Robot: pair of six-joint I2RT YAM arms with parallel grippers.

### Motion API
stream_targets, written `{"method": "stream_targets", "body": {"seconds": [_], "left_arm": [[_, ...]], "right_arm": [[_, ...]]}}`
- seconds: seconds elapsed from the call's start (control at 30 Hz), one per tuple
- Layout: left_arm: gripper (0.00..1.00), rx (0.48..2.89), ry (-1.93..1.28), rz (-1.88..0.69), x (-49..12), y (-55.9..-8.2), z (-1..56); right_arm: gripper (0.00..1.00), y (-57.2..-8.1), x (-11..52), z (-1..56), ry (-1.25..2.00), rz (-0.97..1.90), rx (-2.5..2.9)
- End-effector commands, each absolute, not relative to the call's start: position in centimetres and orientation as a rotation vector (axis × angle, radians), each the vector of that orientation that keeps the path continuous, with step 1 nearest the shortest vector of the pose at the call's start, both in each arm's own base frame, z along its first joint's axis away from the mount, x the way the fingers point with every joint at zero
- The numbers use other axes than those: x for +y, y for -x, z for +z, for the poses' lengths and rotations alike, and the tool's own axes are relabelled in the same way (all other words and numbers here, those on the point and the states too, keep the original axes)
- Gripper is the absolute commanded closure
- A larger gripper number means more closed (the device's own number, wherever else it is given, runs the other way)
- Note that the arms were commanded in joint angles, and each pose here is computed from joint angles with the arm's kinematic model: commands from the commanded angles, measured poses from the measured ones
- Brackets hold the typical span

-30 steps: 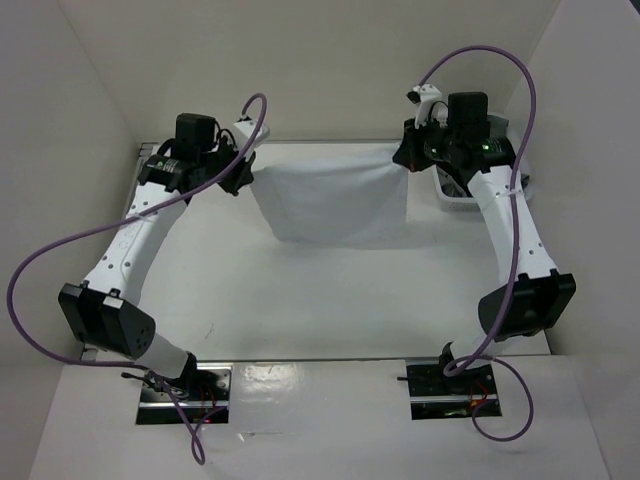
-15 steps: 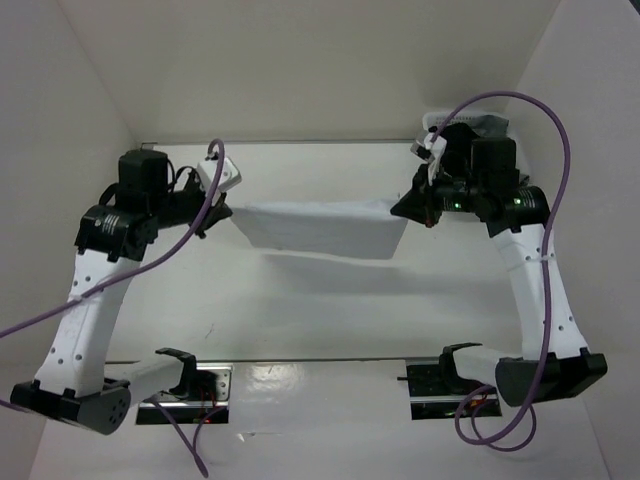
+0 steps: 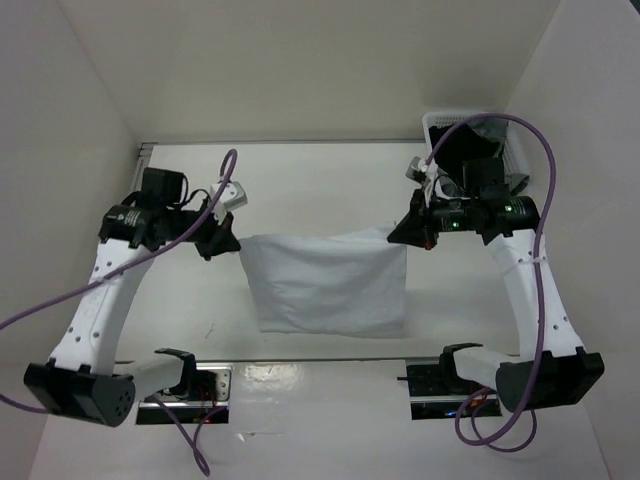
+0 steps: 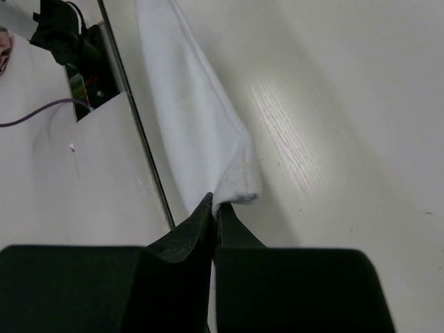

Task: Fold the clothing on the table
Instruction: Flatten the skirt out

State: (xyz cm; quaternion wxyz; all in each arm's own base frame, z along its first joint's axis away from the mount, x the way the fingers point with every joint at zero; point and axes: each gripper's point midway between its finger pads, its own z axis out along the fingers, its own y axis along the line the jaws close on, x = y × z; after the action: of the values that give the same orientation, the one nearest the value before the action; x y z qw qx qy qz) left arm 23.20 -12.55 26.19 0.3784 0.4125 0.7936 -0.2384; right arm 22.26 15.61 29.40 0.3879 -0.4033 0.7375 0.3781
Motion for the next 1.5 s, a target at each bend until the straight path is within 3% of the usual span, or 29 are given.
{"method": "stream_targets", "body": {"seconds": [0.0, 0.23, 0.57, 0.67, 0.73, 0.77, 0.8, 0.83, 0.9, 0.93, 0.97, 1.17, 1.2, 1.27, 1.47], "left_arm": [[1.0, 2.053, -1.092, -0.722, -14.3, -25.3, 23.8], [1.0, 2.15, -1.071, -0.657, -15.0, -32.6, 18.7], [1.0, 2.255, -1.005, -0.512, -14.2, -41.7, 13.2], [1.0, 2.271, -0.99, -0.483, -14.0, -43.2, 12.1], [0.87, 2.282, -0.963, -0.461, -13.6, -44.3, 11.3], [0.82, 2.267, -0.962, -0.454, -13.7, -45.0, 11.5], [0.75, 2.26, -0.951, -0.446, -13.3, -45.6, 11.8], [0.53, 2.281, -0.936, -0.444, -13.3, -45.9, 11.1], [0.36, 2.281, -0.919, -0.415, -13.0, -46.8, 10.9], [0.19, 2.291, -0.915, -0.4, -12.9, -47.1, 10.5], [0.13, 2.283, -0.889, -0.378, -12.7, -47.7, 10.7], [0.0, 2.293, -0.694, -0.25, -9.8, -49.5, 12.7], [0.0, 2.284, -0.652, -0.252, -9.4, -49.2, 13.9], [0.0, 2.291, -0.62, -0.251, -9.2, -48.3, 14.9], [0.0, 2.232, -0.544, -0.302, -7.8, -42.3, 20.4]], "right_arm": [[1.0, -24.3, 16.2, 27.9, 1.018, 0.952, 1.887], [1.0, -31.3, 15.9, 21.4, 0.94, 0.801, 2.035], [1.0, -42.8, 13.6, 16.7, 0.806, 0.47, 2.093], [0.93, -45.0, 12.9, 15.6, 0.769, 0.4, 2.106], [0.88, -46.3, 12.5, 15.5, 0.753, 0.354, 2.092], [0.71, -46.7, 12.4, 14.6, 0.75, 0.348, 2.111], [0.66, -47.4, 12.2, 14.9, 0.741, 0.325, 2.102], [0.64, -48.0, 12.1, 14.9, 0.719, 0.315, 2.101], [0.52, -49.2, 11.3, 14.3, 0.642, 0.261, 2.128], [0.48, -50.2, 10.9, 15.3, 0.603, 0.223, 2.096], [0.46, -50.8, 10.5, 14.9, 0.567, 0.193, 2.104], [0.42, -52.3, 7.2, 18.0, 0.337, 0.007, 2.108], [0.3, -51.6, 7.7, 19.0, 0.369, 0.042, 2.107], [0.28, -49.8, 10.2, 19.7, 0.465, 0.107, 2.126], [0.07, -41.7, 14.6, 20.5, 0.748, 0.153, 2.127]]}}
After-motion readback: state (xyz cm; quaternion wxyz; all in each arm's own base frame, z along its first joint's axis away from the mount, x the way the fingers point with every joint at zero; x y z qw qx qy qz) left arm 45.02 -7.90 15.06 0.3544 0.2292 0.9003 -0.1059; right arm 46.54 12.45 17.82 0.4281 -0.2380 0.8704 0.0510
